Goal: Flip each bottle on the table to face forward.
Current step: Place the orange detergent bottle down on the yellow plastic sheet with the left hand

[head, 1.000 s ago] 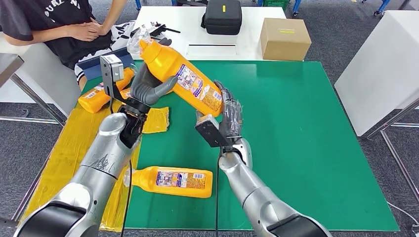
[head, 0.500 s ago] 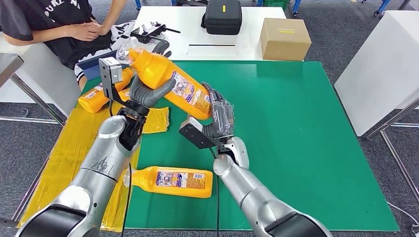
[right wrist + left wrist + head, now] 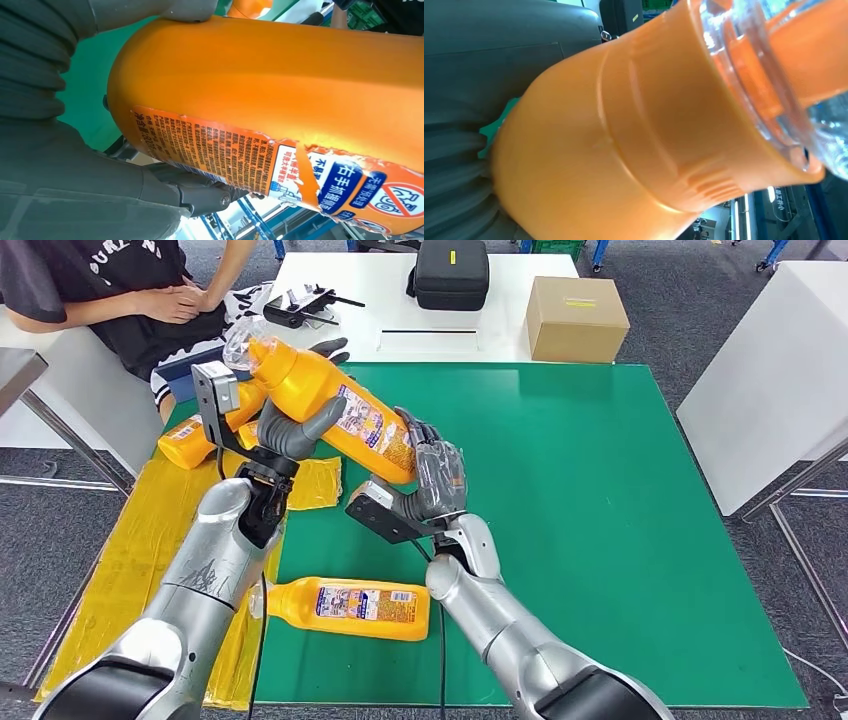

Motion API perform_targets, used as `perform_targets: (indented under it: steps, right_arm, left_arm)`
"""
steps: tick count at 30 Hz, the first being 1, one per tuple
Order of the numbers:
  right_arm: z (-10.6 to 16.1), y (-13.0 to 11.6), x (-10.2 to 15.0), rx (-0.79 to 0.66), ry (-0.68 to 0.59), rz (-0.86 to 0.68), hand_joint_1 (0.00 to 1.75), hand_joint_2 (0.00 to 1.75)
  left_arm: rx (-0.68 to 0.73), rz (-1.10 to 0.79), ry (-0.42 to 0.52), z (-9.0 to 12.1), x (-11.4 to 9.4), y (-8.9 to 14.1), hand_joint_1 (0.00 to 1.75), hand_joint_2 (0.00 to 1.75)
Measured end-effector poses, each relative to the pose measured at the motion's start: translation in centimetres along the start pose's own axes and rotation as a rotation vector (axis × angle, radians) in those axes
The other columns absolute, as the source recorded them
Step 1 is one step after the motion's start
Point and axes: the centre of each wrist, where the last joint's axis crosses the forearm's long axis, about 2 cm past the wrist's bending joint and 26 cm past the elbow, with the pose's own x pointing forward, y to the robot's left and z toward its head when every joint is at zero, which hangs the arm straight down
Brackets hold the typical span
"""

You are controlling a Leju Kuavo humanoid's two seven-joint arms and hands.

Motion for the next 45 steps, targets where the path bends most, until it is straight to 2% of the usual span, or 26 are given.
perform_targets:
  steps: [22,23,26,27,35,39,40,42,44,45]
  right_arm:
    - [0.1,0.3,0.3,-0.005,-0.008,-0.052,1.75,1.75]
    - [0.1,0.3,0.3,-0.007,-0.007,-0.055,1.44,1.75]
    - [0.2,0.3,0.3,-0.015,-0.012,-0.074,0.13,1.75]
    - [0.2,0.3,0.3,-0.019,-0.017,-0.083,0.0,1.75]
    - [1.0,1.1,0.6,-0.07,-0.06,-0.236,0.0,1.75]
    - [1.9,1.1,1.2,-0.057,-0.102,-0.281,0.0,0.0]
    - [2.2,1.0,1.4,-0.055,-0.111,-0.289,0.0,0.0]
    - [2.8,0.4,1.8,-0.061,-0.13,-0.301,0.0,0.87]
    - [3.7,-0.5,2.0,-0.074,-0.148,-0.294,0.0,1.75]
    - [4.1,-1.0,2.2,-0.081,-0.156,-0.282,0.0,1.75]
  left_arm:
    - [0.039,0.019,-0.014,0.2,0.1,0.2,1.75,1.75]
    - [0.04,0.02,-0.015,0.2,0.1,0.2,1.75,1.75]
    - [0.042,0.024,-0.018,0.1,0.1,0.2,1.75,1.75]
    - [0.043,0.025,-0.02,0.1,0.1,0.3,1.75,1.75]
    - [0.098,0.012,-0.046,0.2,0.7,1.7,1.75,1.75]
    - [0.149,-0.011,-0.05,0.9,0.8,3.1,1.75,1.75]
    - [0.166,-0.022,-0.049,1.1,0.8,3.5,1.75,1.75]
    - [0.223,-0.083,-0.049,1.5,0.7,4.4,1.75,1.75]
    - [0.327,-0.247,-0.047,2.1,0.8,5.6,1.75,1.75]
    - [0.392,-0.374,-0.04,2.5,1.0,6.2,1.75,1.75]
